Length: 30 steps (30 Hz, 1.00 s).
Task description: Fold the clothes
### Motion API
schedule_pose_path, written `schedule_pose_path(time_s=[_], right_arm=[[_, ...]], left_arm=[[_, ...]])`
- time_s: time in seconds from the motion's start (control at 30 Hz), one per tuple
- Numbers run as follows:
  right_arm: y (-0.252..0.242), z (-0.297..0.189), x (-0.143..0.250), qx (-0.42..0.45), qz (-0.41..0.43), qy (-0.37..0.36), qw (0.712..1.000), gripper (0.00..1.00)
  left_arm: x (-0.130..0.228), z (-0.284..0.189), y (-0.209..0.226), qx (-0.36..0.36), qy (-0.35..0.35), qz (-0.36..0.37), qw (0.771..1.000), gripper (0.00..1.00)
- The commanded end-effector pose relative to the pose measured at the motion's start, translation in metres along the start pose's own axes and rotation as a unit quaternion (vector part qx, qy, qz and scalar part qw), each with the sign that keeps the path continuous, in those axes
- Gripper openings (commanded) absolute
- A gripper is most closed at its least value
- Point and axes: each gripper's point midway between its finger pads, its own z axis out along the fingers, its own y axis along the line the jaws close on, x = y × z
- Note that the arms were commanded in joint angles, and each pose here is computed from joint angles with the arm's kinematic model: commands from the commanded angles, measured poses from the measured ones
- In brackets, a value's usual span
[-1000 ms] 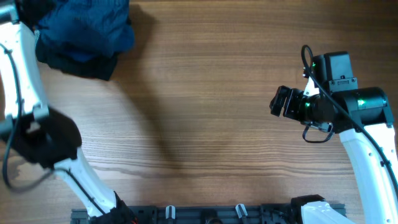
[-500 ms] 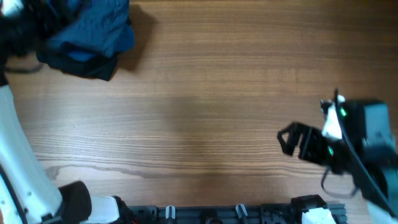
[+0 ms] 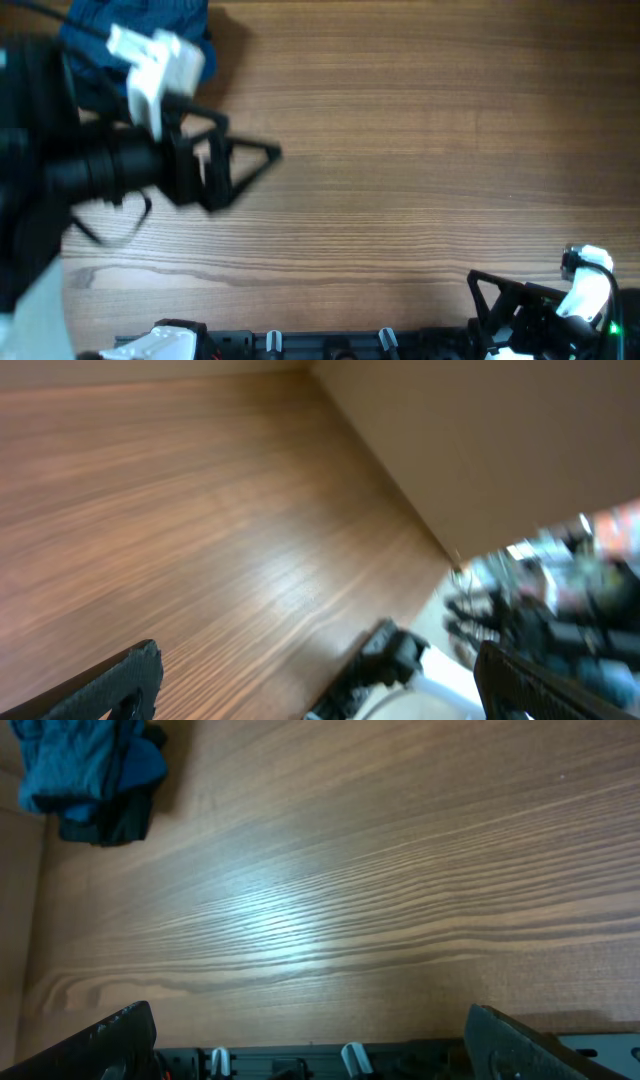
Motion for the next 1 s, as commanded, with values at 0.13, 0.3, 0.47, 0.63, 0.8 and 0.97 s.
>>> schedule_pose_path(time_s=[0.13,0.3,0.47,0.63,0.8,0.97], right_arm=[[0.0025,-0.0039,-0.0024,-0.008,0.004,-0.013,1.000,1.00],[0.0026,-0.0039,-0.0025,-0.008,0.004,-0.013,1.000,1.00],[0.0025,-0.0039,-0.0025,-0.008,0.004,-0.013,1.000,1.00],[0.0026,-0.0039,-0.0025,-0.008,0.004,-0.013,1.000,1.00],[0.0026,-0.0039,-0.0025,-0.008,0.004,-0.013,1.000,1.00],[0.0025,-0.0040,-0.0023,-0.008,0.004,-0.013,1.000,1.00]], left_arm=[[0.0193,-0.0164,-0.0278,-0.021,-0.008,0.034,0.999,1.00],[0.0186,-0.0165,-0.0236,-0.032,-0.009,0.034,0.999,1.00],[0.0186,-0.0161,-0.0233,-0.032,-0.008,0.034,0.999,1.00],[0.0185,-0.0161,-0.0233,-0.032,-0.009,0.034,0.999,1.00],[0.0185,-0.0161,-0.0233,-0.032,-0.009,0.034,0.999,1.00],[0.0185,-0.0161,-0.0233,-0.032,-0.009,0.034,0.999,1.00]])
